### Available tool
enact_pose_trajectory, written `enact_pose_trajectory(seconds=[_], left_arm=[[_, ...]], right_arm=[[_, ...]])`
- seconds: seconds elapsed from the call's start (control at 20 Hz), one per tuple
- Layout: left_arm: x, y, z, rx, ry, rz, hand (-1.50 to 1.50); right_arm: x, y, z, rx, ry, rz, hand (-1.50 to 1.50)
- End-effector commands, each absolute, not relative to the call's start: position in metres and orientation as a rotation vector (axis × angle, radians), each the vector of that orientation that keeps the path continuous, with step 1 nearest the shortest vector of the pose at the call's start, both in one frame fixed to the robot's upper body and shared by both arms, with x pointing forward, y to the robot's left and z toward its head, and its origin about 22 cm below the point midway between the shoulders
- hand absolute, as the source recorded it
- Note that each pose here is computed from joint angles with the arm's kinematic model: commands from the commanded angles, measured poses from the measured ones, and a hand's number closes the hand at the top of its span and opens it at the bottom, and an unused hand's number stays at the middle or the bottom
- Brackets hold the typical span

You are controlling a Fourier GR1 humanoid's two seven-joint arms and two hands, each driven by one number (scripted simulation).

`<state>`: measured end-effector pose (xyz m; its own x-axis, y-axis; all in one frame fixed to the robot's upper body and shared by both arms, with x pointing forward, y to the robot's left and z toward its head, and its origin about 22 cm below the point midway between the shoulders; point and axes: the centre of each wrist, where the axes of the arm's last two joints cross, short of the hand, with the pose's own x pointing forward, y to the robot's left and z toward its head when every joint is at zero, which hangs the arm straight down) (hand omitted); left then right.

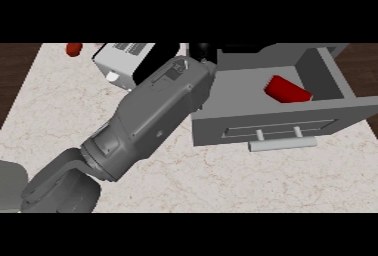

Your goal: Pick up the can, place it into the drawer and close the drawer

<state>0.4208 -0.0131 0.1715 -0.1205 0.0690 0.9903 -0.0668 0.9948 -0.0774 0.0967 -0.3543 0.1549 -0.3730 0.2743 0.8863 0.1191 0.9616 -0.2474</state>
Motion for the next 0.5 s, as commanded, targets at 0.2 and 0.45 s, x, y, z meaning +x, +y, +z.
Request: enact_pose_trajectory(seconds=[0.2, 0.45], left_arm=[[0.419, -0.022, 0.188, -0.016, -1.759, 0.130, -1.50], [0.413, -0.022, 0.177, -0.030, -1.737, 0.142, -1.50]], right_arm=[[0.114, -0.322, 0.179, -0.437, -2.057, 0.425, -1.50], [0.140, -0.297, 0.177, -0.511, -2.019, 0.505, -1.50]])
